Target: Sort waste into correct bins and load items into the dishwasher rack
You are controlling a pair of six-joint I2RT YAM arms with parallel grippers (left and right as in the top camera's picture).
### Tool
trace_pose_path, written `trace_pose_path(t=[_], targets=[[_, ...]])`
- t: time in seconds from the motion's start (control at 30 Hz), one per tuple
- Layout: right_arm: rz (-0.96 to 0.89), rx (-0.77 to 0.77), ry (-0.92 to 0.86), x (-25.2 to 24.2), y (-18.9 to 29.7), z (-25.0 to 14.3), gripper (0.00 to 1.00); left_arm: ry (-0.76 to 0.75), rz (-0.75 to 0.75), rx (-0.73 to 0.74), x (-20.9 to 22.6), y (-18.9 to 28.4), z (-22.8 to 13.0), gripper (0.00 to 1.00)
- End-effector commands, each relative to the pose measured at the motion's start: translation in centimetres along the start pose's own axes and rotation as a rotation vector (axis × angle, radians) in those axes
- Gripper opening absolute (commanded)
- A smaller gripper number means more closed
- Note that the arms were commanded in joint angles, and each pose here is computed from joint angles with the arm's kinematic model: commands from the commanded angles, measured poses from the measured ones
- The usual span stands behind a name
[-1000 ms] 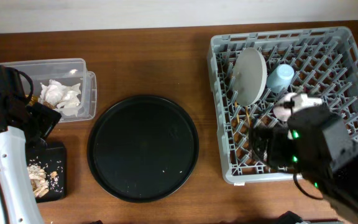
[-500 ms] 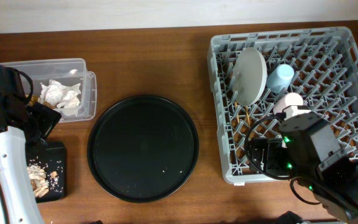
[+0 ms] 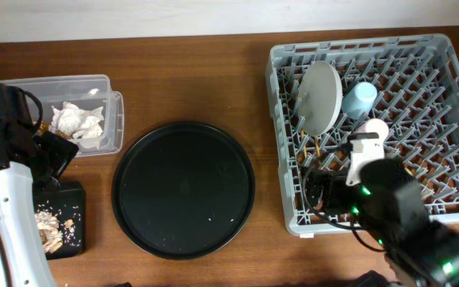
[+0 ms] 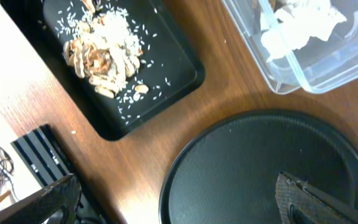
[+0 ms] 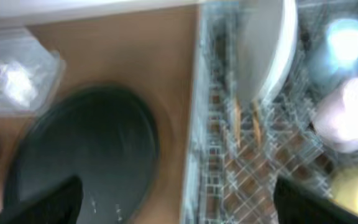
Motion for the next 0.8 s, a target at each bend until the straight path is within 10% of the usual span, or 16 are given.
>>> trace_pose_path(t=[0.0, 0.37, 0.77], targets=[[0.117, -0.100, 0.064, -1.8, -0.2, -2.1, 0.98, 0.001, -0.001, -0.010, 0.2, 0.3, 0.1, 0.99], [0.230, -0.559, 0.056, -5.9, -0.7, -4.4, 0.98, 0.002, -0.001, -0.011, 0.2, 0.3, 0.1, 0.99], [0.159, -0.694, 0.048, -8.1, -0.8, -4.5, 0.98, 0.002, -0.001, -0.011, 0.2, 0.3, 0.1, 0.99]])
Point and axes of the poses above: each gripper's point midway between its finger pads, its own y axis back along the fingers, its own x axis along the line the jaws close on, z = x × y, the point moved 6 cm from there along y, back along the fingers, and after that the axes turned 10 degrees about -y, right-handed, at the moved point
